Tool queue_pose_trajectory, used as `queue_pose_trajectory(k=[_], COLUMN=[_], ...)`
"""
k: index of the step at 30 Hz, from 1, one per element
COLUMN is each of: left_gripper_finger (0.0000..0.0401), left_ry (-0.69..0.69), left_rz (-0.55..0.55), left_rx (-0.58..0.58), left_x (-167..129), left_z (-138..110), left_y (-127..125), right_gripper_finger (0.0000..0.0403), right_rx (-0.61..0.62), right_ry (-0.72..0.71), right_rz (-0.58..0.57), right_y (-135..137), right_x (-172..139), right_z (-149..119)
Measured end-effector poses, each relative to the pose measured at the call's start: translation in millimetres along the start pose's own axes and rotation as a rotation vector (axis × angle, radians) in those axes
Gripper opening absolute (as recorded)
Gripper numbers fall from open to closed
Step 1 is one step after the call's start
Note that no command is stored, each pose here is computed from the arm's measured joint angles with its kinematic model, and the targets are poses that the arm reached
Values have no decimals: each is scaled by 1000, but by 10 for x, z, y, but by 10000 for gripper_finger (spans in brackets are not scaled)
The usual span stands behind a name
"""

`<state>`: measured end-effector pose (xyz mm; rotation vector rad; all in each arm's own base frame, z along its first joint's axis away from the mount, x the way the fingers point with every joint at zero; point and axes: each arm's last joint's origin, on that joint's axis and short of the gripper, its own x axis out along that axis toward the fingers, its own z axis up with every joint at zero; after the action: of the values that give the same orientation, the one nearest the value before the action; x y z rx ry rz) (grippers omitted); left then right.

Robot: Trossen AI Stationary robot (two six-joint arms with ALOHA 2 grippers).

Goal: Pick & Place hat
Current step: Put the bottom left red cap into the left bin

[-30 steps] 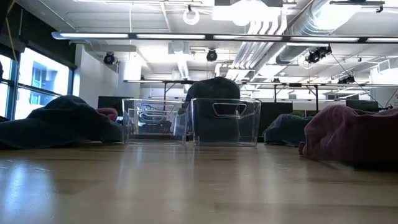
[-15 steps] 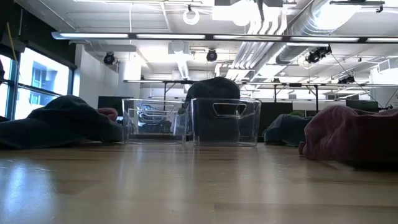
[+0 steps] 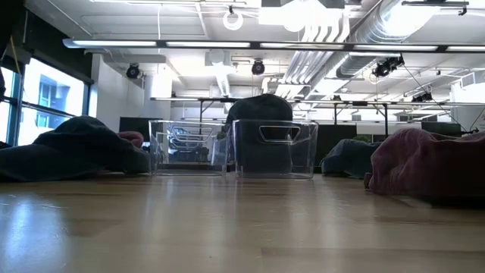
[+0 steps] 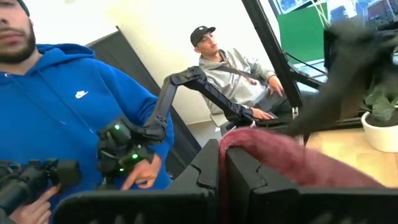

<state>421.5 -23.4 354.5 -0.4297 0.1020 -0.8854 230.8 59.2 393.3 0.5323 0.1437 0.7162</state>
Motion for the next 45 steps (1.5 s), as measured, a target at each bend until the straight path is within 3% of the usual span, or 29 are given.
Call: queue_pose_trajectory(k=[4,7,19,23,29,38,42,45], left_gripper_finger=[310,297,211,187,139,13,16,12], left_ry=[-53,-5,62,90,141,162,158,137], left_rz=[-86,-144,-330,-296,-137,-126,-123,-144], left_rx=[21,-52,-30,-93,-198,-282,-322,-280], left_x=[116,144,147,159,176,142,94,61], left_z=[21,19,378,339,169,161,213,313], left_y=[-49,-52,-319,-279,-136,-101,-137,-228], right_gripper_finger=[5,3,6,5,6,6,5,3], right_rx=[-6,-8,8,5,-4,4,-12,5], right_ry=[1,-1,-33,-38,-44,-23,-23,3], right_rz=[1,2,31,33,37,38,44,48], right_y=[0,9,74,94,124,185,239,264], right_x=[0,-10,-33,-56,-87,-149,-185,-190], right_z=[-1,3,36,45,55,37,33,2])
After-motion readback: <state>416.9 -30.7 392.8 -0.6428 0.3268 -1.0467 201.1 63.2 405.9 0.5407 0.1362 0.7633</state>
